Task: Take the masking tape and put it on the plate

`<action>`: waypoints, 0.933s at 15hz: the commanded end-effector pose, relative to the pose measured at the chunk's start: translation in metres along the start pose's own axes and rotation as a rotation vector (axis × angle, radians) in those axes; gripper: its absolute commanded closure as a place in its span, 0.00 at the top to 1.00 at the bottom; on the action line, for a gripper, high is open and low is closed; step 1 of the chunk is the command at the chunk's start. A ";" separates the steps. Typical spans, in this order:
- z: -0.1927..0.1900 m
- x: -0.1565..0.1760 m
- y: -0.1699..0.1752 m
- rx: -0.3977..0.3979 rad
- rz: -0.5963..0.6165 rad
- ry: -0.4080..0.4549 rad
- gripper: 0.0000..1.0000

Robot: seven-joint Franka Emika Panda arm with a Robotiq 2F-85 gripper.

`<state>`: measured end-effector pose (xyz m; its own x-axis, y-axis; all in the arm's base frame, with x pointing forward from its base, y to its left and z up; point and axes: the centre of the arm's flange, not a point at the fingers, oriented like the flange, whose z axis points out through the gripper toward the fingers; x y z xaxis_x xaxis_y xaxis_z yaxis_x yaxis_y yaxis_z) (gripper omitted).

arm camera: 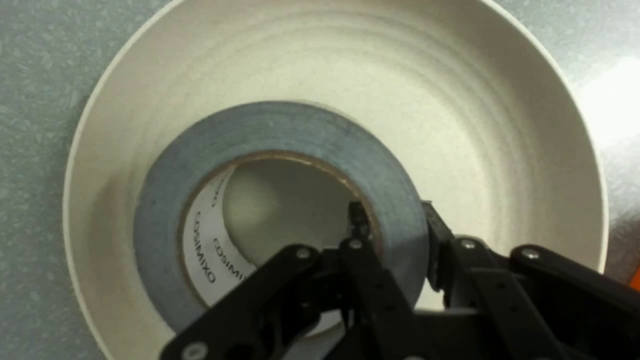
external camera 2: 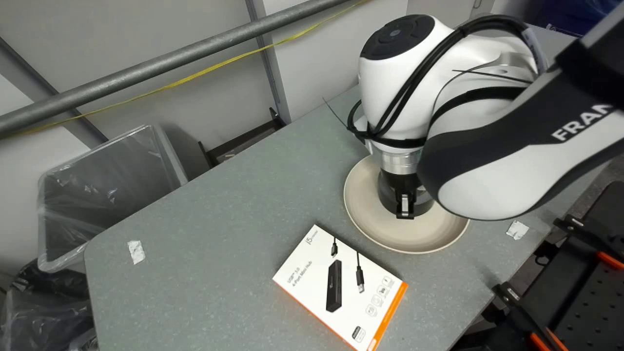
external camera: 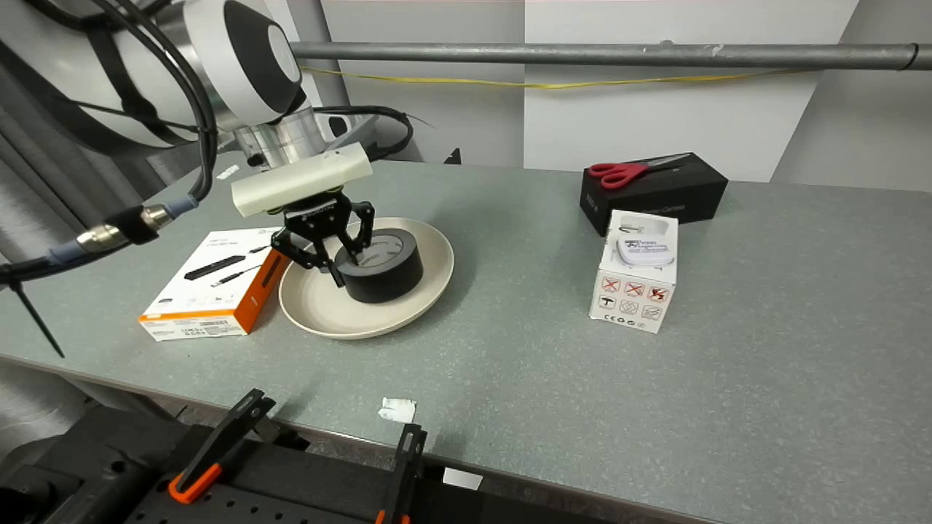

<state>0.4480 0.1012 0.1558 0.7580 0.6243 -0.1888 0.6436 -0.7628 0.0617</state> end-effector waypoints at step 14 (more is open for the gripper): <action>-0.005 0.010 0.004 -0.047 -0.057 -0.009 1.00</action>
<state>0.4586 0.1045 0.1590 0.7192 0.6647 -0.2022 0.6900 -0.7173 0.0966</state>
